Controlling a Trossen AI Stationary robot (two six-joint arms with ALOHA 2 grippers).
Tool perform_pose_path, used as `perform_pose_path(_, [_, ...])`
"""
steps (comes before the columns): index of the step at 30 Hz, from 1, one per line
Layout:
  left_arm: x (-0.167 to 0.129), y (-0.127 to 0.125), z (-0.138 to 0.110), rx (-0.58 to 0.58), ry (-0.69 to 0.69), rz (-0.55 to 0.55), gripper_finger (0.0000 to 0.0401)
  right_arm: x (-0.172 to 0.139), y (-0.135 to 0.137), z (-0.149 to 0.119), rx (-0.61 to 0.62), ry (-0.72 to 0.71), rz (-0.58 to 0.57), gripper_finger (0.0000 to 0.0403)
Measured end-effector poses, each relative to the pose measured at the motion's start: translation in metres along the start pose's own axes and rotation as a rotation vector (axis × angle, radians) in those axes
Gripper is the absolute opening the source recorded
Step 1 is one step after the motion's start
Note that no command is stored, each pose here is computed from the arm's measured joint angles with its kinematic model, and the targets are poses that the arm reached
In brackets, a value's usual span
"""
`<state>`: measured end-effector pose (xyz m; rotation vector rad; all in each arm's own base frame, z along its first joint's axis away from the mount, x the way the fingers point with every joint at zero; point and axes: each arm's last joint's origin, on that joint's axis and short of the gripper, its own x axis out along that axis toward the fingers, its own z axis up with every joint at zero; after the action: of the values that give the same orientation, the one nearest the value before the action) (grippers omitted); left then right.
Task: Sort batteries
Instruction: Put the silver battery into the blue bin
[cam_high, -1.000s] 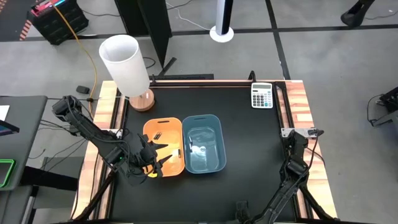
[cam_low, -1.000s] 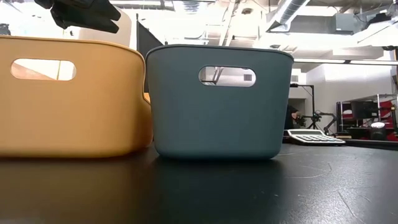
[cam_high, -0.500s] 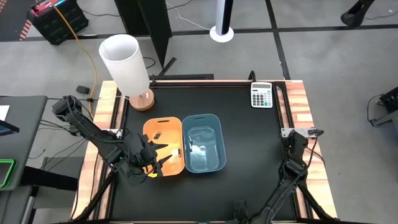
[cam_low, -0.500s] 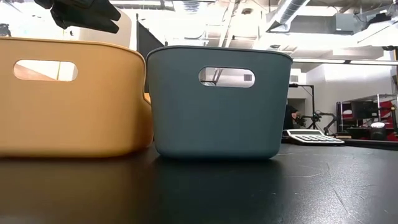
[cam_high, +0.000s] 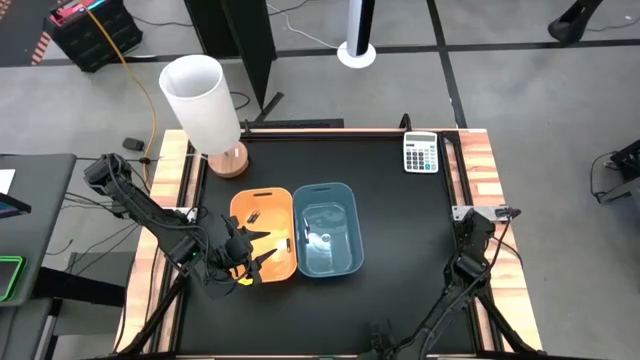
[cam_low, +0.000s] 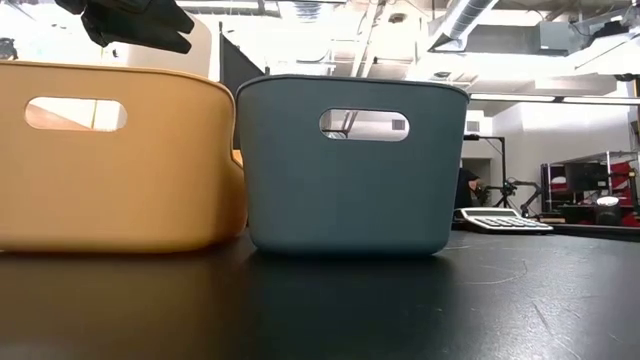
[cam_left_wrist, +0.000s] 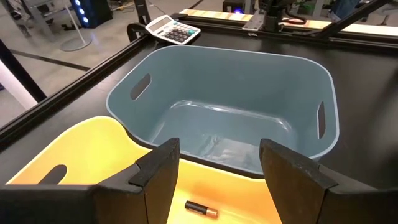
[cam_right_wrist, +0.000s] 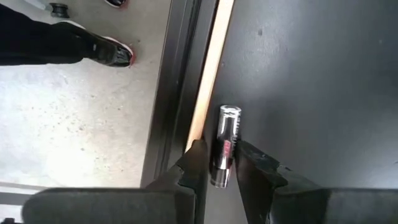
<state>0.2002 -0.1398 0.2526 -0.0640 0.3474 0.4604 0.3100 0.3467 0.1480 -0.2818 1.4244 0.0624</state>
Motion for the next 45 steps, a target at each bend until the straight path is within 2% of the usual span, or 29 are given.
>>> perform_pose_path(16, [0.0, 0.0, 0.0, 0.0, 0.0, 0.0, 0.0216, 0.001, -0.006, 0.005, -0.025, 0.008, 0.017, 0.0095])
perform_pose_path(27, [0.0, 0.0, 0.0, -0.002, 0.0, -0.001, 0.0216, 0.002, -0.011, 0.009, -0.014, -0.009, 0.001, 0.0046])
perform_pose_path(45, [-0.003, -0.002, -0.001, -0.011, 0.006, -0.02, 0.0216, 0.006, -0.028, 0.021, 0.003, -0.012, -0.009, 0.0043])
